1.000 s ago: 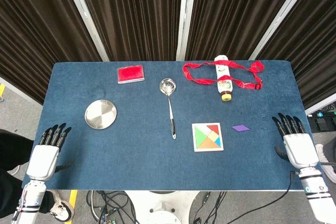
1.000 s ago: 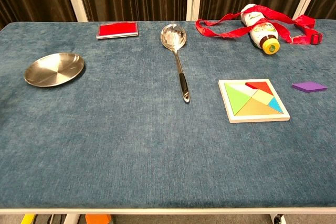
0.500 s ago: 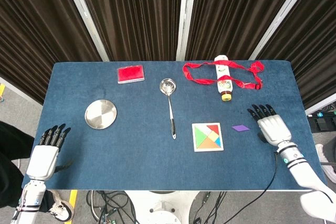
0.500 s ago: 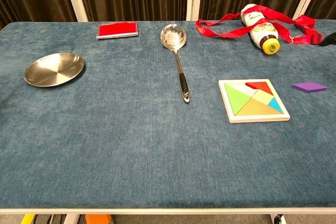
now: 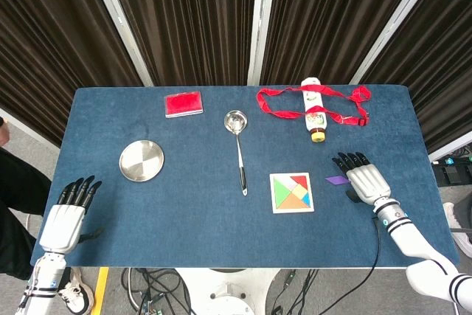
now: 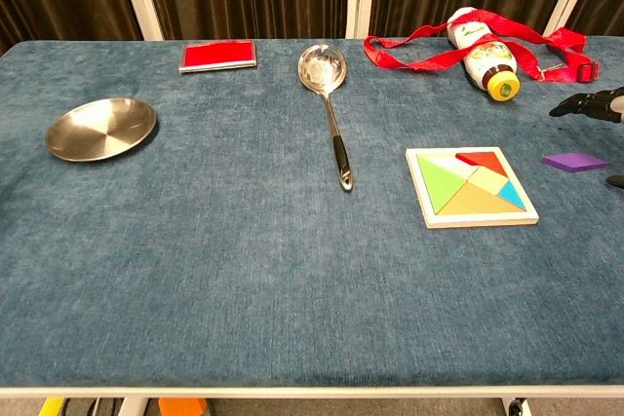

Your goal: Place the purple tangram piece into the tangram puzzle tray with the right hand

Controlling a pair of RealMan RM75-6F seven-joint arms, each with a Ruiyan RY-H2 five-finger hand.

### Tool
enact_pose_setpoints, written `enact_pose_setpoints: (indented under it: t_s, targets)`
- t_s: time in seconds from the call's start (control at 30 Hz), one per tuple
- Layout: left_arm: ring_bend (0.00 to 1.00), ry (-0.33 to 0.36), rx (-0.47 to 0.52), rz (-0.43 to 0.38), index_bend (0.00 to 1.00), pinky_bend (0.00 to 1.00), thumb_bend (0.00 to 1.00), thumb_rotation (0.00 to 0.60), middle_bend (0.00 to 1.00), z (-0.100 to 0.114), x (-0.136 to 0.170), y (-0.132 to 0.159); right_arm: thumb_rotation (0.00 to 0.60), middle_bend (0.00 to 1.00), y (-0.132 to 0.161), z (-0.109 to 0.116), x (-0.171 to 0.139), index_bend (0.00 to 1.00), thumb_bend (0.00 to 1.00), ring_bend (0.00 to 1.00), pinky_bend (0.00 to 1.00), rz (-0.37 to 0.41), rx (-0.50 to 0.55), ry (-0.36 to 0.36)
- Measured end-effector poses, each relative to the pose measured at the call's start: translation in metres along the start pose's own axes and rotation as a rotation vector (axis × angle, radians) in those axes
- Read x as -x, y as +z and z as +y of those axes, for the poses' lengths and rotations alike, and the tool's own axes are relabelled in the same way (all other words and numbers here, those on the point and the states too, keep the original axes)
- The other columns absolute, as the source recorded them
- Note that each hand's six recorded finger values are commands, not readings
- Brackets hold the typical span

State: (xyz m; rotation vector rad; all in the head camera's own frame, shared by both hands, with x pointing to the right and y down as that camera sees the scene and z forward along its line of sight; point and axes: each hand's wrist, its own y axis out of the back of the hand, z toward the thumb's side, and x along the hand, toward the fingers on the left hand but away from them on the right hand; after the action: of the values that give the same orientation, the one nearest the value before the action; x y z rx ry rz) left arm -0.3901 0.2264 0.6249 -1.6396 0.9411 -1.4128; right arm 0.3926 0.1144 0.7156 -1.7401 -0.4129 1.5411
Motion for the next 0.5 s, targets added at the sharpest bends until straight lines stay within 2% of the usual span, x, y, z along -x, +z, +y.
enact_pose_setpoints:
  t_s: [0.07, 0.33, 0.5]
  targets:
    - [0.00, -0.001, 0.000, 0.003, 0.09, 0.11, 0.00, 0.600, 0.03, -0.0002, -0.0002, -0.0006, 0.600, 0.00, 0.0001, -0.0013, 0.0013, 0.02, 0.26, 0.00, 0.00, 0.000, 0.003, 0.002]
    - [0.00, -0.007, 0.002, 0.006, 0.10, 0.11, 0.00, 0.600, 0.03, -0.0022, -0.0003, -0.0010, 0.600, 0.00, 0.0033, -0.0015, 0.0028, 0.21, 0.26, 0.00, 0.00, 0.012, 0.013, 0.001]
    - [0.00, -0.008, 0.002, 0.008, 0.10, 0.11, 0.00, 0.600, 0.03, -0.0021, 0.0001, -0.0016, 0.600, 0.00, 0.0041, -0.0009, 0.0036, 0.26, 0.26, 0.00, 0.00, 0.013, 0.011, -0.003]
